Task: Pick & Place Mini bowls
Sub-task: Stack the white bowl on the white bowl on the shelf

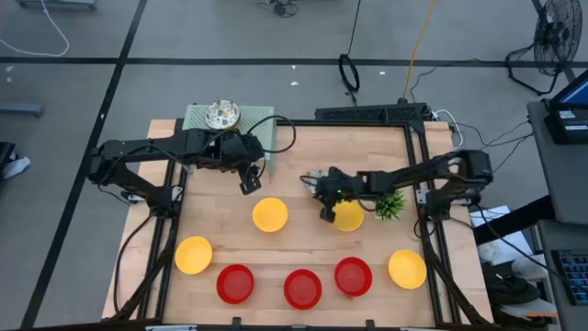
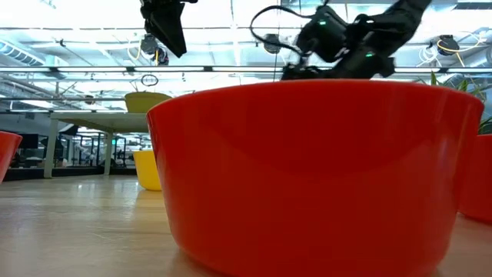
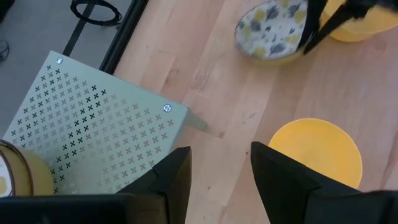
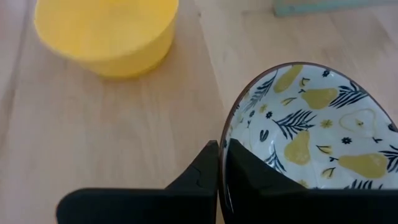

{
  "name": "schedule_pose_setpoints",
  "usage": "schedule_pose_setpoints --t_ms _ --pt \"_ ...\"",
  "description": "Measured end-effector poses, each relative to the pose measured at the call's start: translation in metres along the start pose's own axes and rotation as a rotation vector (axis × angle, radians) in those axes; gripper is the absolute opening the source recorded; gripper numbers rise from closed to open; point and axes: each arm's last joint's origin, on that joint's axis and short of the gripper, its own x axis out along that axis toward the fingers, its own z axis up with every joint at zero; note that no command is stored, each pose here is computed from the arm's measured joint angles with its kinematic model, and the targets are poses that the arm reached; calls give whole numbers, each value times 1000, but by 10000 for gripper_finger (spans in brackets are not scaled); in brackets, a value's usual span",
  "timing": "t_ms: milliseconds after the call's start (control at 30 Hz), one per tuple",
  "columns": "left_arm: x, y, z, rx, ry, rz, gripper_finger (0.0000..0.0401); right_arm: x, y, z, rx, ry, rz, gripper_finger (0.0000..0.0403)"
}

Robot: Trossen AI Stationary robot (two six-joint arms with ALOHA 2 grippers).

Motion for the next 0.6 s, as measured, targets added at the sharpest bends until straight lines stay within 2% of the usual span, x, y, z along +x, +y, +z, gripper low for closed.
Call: schedule_pose_setpoints --t_ms 133,300,467,600 --pt "0 0 0 -17 2 0 170 13 3 14 -34 -6 -30 8" --pt "0 0 -1 -19 9 1 170 25 7 27 -44 -26 -6 8" --pt "0 0 -1 -19 10 1 170 30 7 24 -49 -10 -6 16" --pt "0 0 -1 -19 11 1 170 30 6 21 -64 5 -7 43"
